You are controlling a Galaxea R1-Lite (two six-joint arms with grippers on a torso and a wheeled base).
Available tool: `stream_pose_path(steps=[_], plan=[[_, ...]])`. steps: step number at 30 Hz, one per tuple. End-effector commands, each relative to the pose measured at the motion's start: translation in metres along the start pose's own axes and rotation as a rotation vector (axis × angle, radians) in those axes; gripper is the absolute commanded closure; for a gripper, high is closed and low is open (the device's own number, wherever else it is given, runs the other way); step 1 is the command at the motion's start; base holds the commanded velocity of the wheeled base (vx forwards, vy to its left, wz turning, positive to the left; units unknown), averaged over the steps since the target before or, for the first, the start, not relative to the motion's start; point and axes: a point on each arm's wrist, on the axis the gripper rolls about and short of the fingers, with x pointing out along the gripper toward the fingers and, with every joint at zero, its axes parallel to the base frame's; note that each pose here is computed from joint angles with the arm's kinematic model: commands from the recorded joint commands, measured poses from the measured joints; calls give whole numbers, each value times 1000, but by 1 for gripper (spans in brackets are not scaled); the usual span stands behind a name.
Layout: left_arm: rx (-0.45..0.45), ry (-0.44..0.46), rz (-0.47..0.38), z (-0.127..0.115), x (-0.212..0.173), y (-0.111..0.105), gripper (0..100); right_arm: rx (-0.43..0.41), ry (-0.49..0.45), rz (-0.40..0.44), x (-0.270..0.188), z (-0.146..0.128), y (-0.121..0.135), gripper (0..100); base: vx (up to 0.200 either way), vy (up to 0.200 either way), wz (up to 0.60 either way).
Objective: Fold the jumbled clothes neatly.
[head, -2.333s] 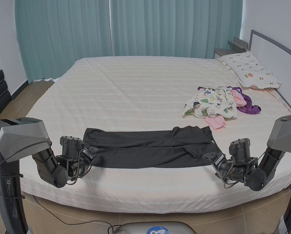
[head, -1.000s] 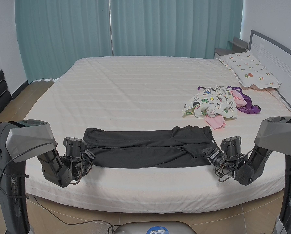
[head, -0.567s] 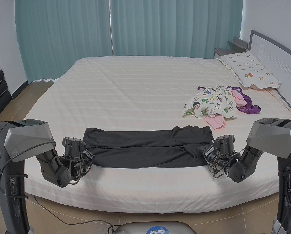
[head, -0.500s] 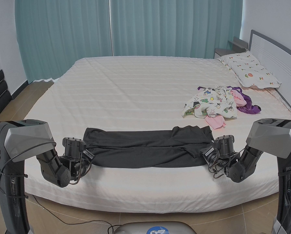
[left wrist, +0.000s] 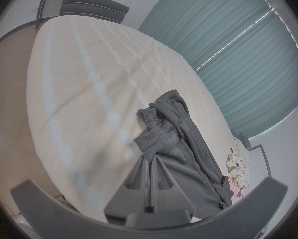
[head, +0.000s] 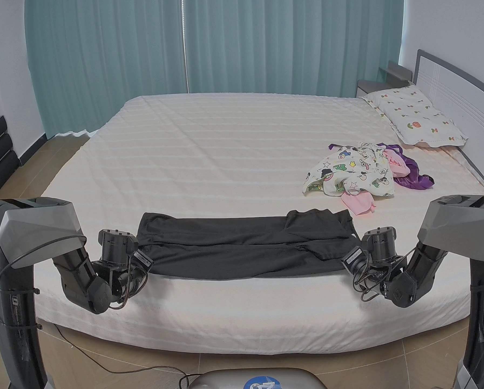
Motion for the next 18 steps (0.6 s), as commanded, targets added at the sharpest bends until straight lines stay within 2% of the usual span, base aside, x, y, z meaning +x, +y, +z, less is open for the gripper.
stream_pose_path(steps=[1,18], plan=[[-3,-5,5,3,-7,2,100,-3,-4,9,-15,4,1,100,0,0,0],[111,47,83,-6,-23,23,100,-146,71,-64,-39,-11,-22,100,0,0,0]])
